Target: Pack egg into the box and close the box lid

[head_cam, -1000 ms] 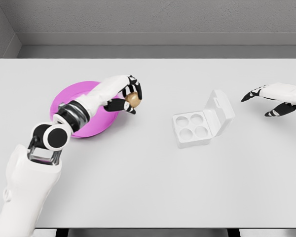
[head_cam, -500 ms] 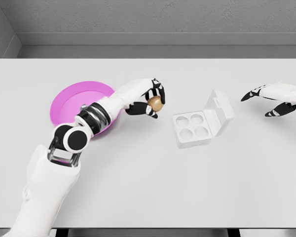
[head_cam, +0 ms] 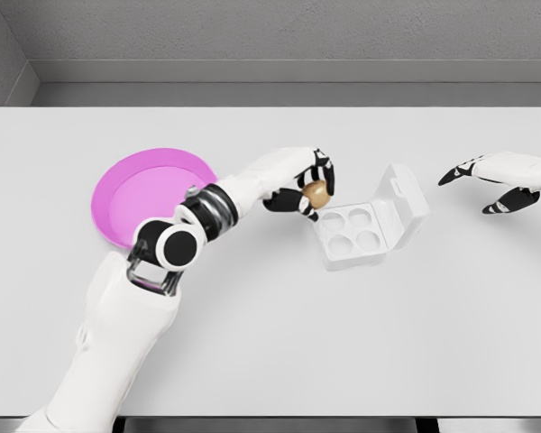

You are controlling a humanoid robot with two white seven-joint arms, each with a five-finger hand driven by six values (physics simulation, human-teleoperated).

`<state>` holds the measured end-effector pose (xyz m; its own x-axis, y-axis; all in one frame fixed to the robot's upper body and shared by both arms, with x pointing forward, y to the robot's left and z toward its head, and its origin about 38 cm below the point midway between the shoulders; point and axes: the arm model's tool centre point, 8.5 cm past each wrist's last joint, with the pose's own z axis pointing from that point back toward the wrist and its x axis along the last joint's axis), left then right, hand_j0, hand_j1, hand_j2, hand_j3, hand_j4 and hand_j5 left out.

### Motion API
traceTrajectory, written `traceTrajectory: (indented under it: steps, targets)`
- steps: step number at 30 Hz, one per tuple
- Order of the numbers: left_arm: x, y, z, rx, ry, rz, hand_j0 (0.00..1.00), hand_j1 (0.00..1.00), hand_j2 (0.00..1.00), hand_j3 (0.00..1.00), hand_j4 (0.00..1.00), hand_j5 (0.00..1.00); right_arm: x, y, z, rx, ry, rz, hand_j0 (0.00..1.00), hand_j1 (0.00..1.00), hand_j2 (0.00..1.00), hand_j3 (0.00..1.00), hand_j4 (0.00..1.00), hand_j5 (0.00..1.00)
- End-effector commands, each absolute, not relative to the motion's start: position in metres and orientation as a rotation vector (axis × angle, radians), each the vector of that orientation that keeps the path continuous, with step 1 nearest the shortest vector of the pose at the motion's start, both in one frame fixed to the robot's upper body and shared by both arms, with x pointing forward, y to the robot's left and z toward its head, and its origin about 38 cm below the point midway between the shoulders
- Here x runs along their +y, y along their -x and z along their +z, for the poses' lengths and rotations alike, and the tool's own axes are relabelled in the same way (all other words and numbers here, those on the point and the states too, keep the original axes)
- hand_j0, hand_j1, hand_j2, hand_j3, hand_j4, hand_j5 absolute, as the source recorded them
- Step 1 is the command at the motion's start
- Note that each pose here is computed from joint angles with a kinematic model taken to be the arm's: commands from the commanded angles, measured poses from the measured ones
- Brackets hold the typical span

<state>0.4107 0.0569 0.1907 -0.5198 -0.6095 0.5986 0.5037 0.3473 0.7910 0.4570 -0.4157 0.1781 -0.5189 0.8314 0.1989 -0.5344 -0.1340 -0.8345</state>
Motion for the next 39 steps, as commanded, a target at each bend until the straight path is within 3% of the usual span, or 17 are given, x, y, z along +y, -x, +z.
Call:
traceTrajectory:
  steps: [1, 39]
  targets:
    - [0.050, -0.410, 0.183, -1.582, -0.076, -1.408, 0.27, 0.27, 0.27, 0.27, 0.27, 0.27, -0.416, -0.457, 0.179, -1.150, 0.390, 1.802, 0.81, 0.81, 0.81, 0.81, 0.81, 0.81]
    - [0.018, -0.417, 0.181, -1.546, -0.060, -1.540, 0.27, 0.27, 0.27, 0.27, 0.27, 0.27, -0.418, -0.457, 0.180, -1.150, 0.396, 1.801, 0.82, 0.82, 0.82, 0.82, 0.82, 0.82]
